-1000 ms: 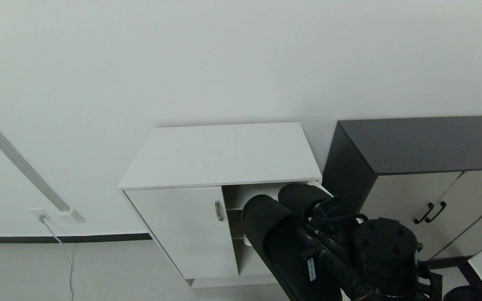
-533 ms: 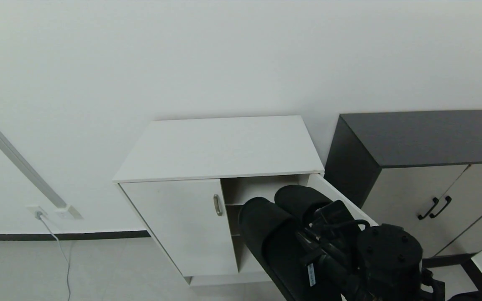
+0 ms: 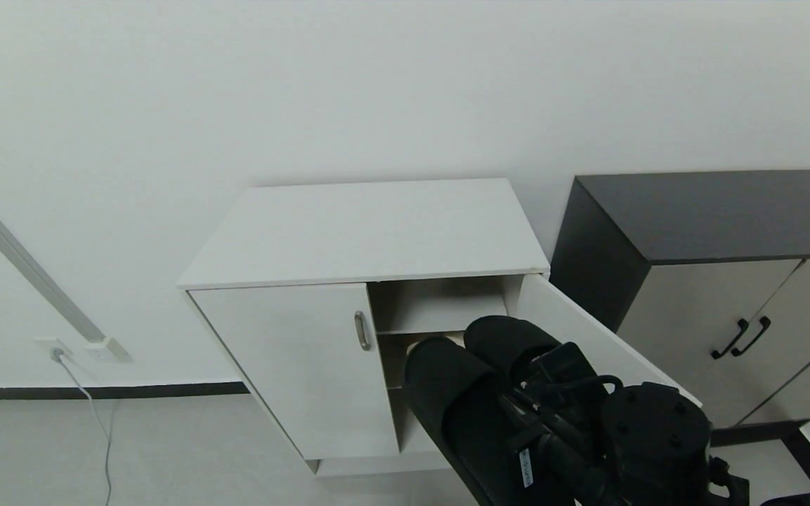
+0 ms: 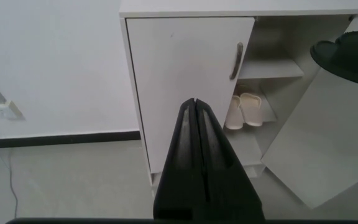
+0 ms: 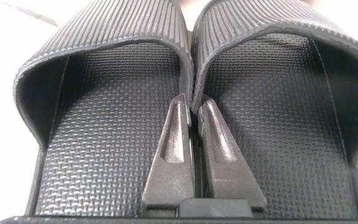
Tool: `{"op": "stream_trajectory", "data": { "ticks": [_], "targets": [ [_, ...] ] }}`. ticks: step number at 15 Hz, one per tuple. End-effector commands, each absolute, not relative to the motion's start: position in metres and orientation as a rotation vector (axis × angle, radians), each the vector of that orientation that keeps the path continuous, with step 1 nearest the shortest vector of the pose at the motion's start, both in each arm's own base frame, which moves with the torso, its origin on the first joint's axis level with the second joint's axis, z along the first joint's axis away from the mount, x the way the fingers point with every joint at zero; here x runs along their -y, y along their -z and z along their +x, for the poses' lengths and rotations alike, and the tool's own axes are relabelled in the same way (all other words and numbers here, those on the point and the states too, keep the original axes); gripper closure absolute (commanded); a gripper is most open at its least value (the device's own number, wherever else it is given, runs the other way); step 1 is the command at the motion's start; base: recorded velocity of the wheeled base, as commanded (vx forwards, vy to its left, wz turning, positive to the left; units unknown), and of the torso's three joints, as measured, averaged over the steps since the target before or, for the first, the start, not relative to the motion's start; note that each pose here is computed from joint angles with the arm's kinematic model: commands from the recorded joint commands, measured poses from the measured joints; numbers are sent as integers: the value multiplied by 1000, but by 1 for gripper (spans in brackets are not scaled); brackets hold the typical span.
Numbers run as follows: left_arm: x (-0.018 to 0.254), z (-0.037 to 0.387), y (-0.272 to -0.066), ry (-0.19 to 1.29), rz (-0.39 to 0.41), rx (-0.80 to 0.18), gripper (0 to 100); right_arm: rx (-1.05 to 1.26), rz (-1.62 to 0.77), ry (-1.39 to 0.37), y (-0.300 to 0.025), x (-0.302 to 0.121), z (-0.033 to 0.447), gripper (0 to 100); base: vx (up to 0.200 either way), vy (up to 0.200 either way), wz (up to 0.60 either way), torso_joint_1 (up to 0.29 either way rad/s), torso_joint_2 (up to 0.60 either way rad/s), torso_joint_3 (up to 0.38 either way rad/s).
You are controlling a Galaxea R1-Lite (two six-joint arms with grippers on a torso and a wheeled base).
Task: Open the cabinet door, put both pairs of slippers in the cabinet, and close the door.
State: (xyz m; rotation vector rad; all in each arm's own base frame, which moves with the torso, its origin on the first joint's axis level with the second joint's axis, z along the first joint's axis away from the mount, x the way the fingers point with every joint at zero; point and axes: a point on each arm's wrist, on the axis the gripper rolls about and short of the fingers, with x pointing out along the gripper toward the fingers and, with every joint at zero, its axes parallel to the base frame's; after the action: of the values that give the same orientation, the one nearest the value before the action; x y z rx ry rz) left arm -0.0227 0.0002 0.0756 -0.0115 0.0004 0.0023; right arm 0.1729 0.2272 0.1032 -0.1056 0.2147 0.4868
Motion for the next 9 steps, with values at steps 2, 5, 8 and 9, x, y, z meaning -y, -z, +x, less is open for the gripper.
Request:
{"op": "stream_trajectory", "data": {
  "ticks": [2,5,8,9],
  "targets": [
    [0,-23,-76,-3,-12,-2,100,-223,-110,-485,-101,-226,173,100,0,0,0,-161,378,212],
    [0,-23,-76,-3,-12,-2,100,-235,-120,-484,-96,-228,174,100,0,0,0,-185,429,246],
    [0,-23,-76,-3,-12,-2,100,-230,-116,-484,-96,-228,174,100,0,0,0,-220,531,307],
    [0,-23,-76,-3,-12,-2,100,-225,-113,-485,-96,-228,175,100,0,0,0,-232,564,325]
  ]
}}
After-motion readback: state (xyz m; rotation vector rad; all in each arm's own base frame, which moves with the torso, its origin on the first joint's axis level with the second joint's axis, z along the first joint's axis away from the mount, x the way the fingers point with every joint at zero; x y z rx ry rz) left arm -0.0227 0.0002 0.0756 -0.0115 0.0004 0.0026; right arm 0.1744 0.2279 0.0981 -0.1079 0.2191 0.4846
